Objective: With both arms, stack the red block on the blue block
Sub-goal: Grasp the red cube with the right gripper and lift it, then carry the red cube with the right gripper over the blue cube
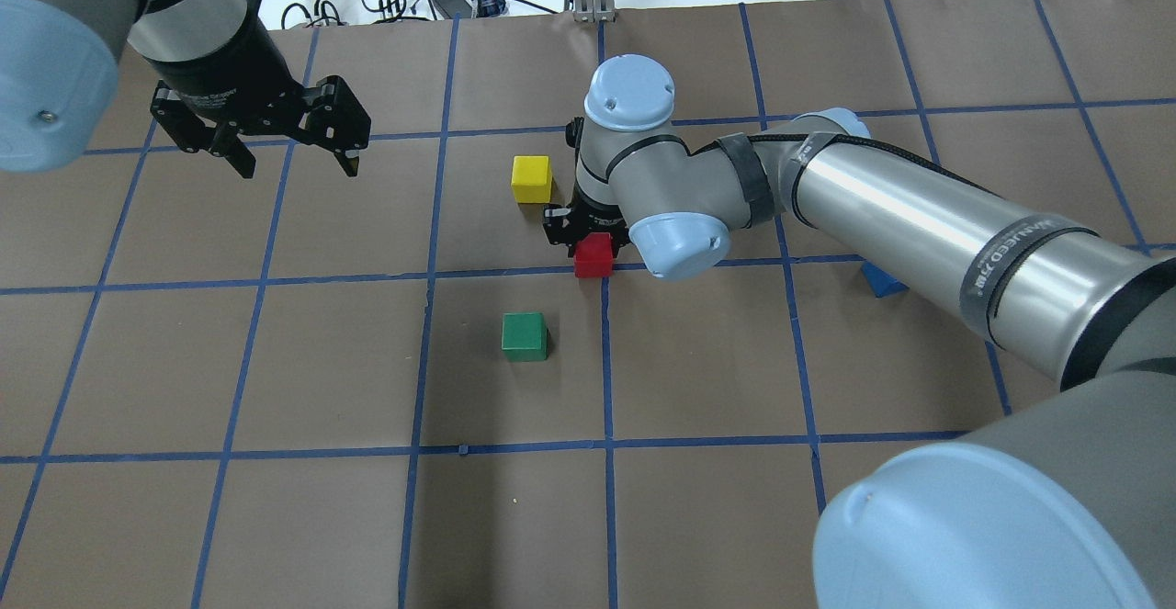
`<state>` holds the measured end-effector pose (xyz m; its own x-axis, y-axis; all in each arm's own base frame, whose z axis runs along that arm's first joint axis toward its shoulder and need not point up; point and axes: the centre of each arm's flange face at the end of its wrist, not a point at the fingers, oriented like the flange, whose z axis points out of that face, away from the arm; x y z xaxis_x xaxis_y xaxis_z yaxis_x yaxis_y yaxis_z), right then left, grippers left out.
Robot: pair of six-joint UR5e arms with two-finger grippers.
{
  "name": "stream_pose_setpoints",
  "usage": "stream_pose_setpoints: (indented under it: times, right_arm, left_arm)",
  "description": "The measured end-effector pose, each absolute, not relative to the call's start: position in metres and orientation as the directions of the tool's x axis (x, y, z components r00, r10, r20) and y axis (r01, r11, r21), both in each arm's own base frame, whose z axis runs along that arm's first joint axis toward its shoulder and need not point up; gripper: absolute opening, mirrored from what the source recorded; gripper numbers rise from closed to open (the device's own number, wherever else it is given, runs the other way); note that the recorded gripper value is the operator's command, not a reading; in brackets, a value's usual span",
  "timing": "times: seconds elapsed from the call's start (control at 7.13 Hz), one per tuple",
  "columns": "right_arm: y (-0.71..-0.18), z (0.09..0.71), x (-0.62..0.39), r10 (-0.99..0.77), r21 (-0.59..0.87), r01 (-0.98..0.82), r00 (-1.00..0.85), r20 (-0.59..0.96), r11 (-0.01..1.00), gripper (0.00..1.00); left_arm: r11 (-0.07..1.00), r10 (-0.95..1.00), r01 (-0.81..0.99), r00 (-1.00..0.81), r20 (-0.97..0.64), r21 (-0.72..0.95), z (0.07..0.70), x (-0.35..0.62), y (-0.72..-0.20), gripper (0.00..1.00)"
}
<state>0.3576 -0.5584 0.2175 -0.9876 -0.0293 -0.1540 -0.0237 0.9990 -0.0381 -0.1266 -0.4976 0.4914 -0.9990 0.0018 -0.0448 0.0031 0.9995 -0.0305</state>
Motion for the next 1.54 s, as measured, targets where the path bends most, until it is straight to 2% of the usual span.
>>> stream_pose_setpoints:
  times: [0.28,0.7,1.12,1.54]
  right_arm:
    - [-0.572,0.263,0.344,-0.001,-0.012,0.001,-0.99,-0.138,1.0,0.0]
    - [-0.605,0.329,0.234,0.105,0.085,0.096,-0.989,-0.108,0.992,0.0]
    - [-0.606,0.342,0.112,-0.009,0.126,-0.014,-0.999,-0.047,0.992,0.0]
    - [-0.577,0.329,0.042,-0.17,0.119,-0.175,-0.984,-0.056,0.977,0.0]
  left_arm:
    - [0.999,0.002,0.003,-0.999,-0.045,-0.032,0.492,-0.127,-0.497,1.0]
    - [1.0,-0.002,-0.001,-0.999,-0.043,-0.03,0.491,-0.127,-0.498,1.0]
    - [0.999,-0.028,-0.027,-0.999,-0.032,-0.034,0.494,-0.128,-0.5,1.0]
    - [0.999,-0.018,-0.017,-0.999,-0.036,-0.029,0.49,-0.128,-0.499,1.0]
